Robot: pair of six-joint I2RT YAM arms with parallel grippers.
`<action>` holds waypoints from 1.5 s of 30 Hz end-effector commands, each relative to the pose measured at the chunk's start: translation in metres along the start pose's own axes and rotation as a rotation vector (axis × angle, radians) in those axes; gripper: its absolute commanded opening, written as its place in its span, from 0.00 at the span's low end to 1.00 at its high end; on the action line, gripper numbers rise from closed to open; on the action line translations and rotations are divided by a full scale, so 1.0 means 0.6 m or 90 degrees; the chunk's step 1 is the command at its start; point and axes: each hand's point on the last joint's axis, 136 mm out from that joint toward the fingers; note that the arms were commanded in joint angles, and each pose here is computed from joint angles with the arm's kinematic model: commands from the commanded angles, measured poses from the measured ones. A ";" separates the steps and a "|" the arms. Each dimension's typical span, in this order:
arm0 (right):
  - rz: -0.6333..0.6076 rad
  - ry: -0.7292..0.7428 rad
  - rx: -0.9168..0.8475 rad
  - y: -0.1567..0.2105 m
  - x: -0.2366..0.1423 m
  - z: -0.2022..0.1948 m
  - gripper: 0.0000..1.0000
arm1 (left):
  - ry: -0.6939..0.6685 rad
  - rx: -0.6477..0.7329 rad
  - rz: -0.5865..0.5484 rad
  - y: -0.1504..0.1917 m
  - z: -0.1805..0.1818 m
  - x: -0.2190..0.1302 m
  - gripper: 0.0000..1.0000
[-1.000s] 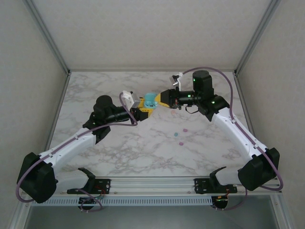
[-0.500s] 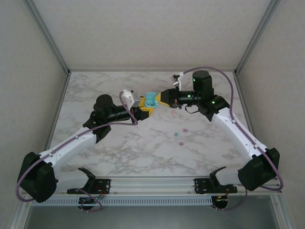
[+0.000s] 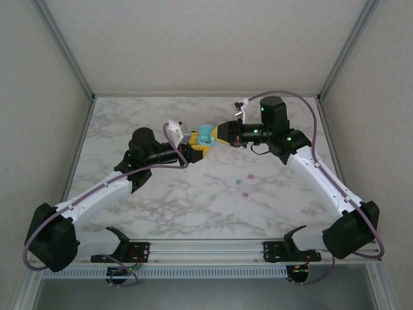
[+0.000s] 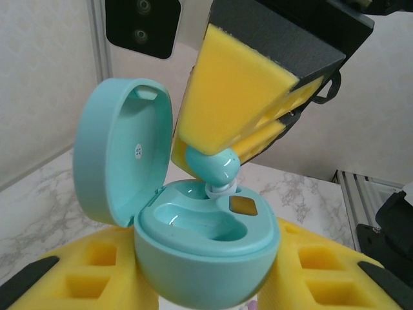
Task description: Insert the wireless bluetooth earbuds into the charging case
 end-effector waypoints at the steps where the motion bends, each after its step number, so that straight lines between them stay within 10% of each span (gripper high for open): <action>1: -0.007 0.020 -0.026 0.003 -0.012 0.010 0.24 | 0.019 0.034 -0.057 -0.057 -0.013 0.002 0.22; 32: -0.046 0.043 -0.027 -0.004 -0.038 0.041 0.39 | 0.005 0.032 -0.040 -0.046 -0.009 0.001 0.22; 45: -0.028 0.055 -0.005 0.004 -0.026 0.033 0.27 | 0.001 0.032 -0.038 -0.046 -0.006 0.002 0.22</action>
Point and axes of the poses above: each hand's point on the last joint's axis, 136 mm out from that joint toward the fingers, its own x axis out along the fingers, its own z axis along the line the jaws close on, y = z × x
